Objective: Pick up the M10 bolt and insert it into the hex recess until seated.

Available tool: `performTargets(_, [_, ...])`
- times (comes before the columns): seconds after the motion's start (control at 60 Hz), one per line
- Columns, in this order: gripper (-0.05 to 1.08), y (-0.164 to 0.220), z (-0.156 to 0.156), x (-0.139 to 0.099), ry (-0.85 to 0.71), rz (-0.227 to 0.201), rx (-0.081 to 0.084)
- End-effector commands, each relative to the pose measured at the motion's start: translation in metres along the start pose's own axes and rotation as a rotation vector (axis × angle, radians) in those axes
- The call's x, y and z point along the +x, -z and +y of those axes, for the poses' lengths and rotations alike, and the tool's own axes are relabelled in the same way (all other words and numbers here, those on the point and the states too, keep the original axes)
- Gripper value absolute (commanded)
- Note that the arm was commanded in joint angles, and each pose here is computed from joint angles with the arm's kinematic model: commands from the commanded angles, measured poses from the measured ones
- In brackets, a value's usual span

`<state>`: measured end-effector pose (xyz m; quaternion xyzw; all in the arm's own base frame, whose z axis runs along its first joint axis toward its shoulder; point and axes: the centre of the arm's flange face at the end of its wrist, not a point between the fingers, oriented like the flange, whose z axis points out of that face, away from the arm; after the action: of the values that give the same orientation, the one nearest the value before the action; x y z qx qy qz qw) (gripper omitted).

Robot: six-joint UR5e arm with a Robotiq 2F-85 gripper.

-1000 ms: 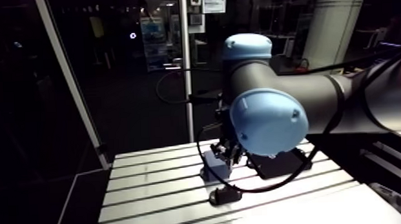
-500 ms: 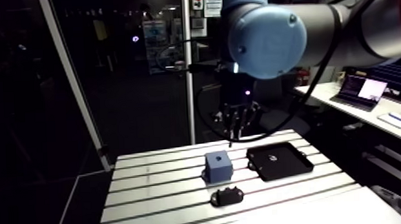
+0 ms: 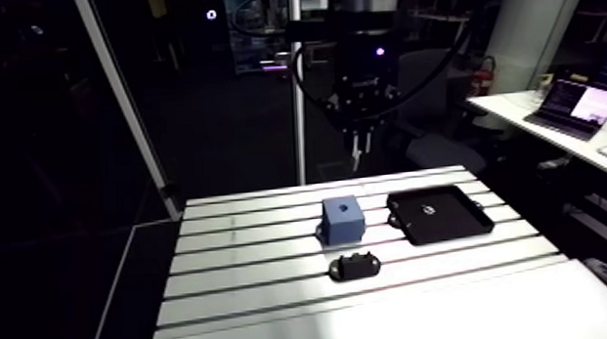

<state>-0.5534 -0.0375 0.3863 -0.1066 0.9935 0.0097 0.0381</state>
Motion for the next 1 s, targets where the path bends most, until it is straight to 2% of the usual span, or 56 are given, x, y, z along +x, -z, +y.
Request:
performTargets(0.017, [0.93,0.001,0.004,0.01,0.009,-0.062,-0.041])
performTargets(0.167, [0.93,-0.005,0.006,0.02,0.011,-0.07,-0.039])
performTargets(0.25, [0.93,-0.016,0.001,0.029,0.022,-0.086,-0.033])
performTargets(0.4, [0.93,-0.028,-0.004,0.039,0.031,-0.102,-0.04])
performTargets(1.0, [0.93,-0.056,0.0,0.056,0.024,-0.121,-0.038])
